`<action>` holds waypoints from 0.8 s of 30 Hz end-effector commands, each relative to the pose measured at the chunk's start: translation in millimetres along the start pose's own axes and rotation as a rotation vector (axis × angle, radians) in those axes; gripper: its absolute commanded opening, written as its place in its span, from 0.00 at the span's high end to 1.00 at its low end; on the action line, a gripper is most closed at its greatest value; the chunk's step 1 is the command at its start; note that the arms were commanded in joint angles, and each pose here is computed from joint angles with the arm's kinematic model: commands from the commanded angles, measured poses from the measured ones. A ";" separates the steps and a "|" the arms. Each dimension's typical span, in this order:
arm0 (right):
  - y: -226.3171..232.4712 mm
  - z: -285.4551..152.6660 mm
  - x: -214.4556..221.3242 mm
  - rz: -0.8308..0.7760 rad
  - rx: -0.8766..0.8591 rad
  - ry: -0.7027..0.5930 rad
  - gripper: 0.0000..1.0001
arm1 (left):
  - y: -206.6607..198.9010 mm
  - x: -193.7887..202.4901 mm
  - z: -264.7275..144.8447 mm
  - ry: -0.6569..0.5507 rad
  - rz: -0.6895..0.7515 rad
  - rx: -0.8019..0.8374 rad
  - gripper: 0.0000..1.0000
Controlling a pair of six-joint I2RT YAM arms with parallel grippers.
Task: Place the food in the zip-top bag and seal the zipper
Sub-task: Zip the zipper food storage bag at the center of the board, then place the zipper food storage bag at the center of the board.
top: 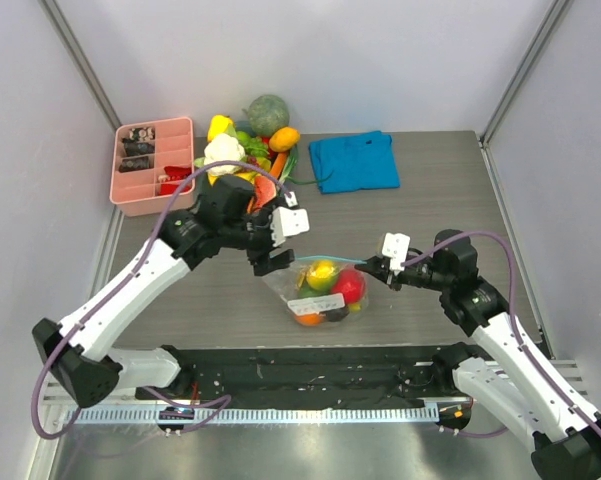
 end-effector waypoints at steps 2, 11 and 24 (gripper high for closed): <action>-15.5 -4.9 -32.5 -0.152 0.002 -0.082 0.99 | 11.8 -28.8 29.1 -0.008 0.008 -0.045 0.20; -15.7 -7.4 -39.2 -0.188 -0.002 -0.097 0.99 | -21.8 -29.6 52.8 0.082 0.069 0.147 0.31; -57.4 -14.6 -31.4 0.174 0.468 0.010 0.51 | -54.1 -52.2 42.6 0.205 -0.240 0.319 1.00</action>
Point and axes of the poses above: each gripper's point midway between its finger pads, its own z axis out along the fingers, its own y axis along the line the jaws close on, x = y × z, the point moved 7 cm from there along -z, back along the fingers, and after that the axes turned 11 degrees about -z, right-handed, at the moved point
